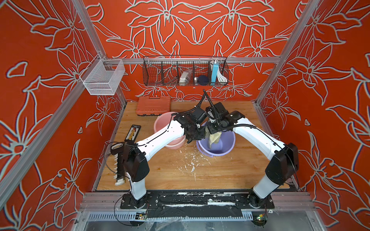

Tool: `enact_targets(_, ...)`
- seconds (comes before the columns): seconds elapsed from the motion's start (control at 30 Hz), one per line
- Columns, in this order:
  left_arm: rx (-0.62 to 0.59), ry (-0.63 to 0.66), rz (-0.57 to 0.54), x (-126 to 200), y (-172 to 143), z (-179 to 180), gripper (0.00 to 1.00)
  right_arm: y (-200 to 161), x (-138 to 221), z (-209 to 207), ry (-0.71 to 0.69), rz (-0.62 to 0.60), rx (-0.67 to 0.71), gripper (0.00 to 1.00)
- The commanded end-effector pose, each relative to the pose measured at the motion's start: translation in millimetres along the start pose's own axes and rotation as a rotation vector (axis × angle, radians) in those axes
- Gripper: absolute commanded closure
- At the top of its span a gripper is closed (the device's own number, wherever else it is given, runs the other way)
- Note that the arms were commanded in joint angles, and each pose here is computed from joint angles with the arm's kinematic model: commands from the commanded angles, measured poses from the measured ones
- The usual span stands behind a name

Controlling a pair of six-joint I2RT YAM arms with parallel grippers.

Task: Wipe the inside of the bucket with a cloth
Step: Wipe the dirt from the inside of the bucket.

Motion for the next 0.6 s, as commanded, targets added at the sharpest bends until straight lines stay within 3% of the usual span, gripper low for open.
enact_targets(0.0,-0.068,0.003,0.064,19,-19,-8,1.00,5,23,-31,-0.296,-0.090,-0.097,1.00)
enact_targets(0.23,-0.054,0.041,-0.042,34,-10,-3,1.00,-20,42,-41,-0.414,-0.021,-0.126,1.00)
enact_targets(0.33,-0.062,0.047,-0.046,33,-11,-1,1.00,-24,48,-40,-0.400,-0.058,-0.153,1.00)
enact_targets(0.4,-0.074,0.025,-0.010,29,-13,-4,1.00,-19,49,-36,-0.337,-0.114,-0.168,1.00)
enact_targets(0.57,-0.105,-0.021,0.079,17,-19,-9,1.00,22,45,-13,-0.005,-0.246,-0.124,1.00)
Point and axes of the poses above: each gripper's point midway between its finger pads, its own x axis back along the fingers, its own z axis along the line the jaws close on, y = z × x, the point moved 9 cm from there along x, back along the fingers, and after that the axes turned 9 degrees about x, right-handed, at the moved point
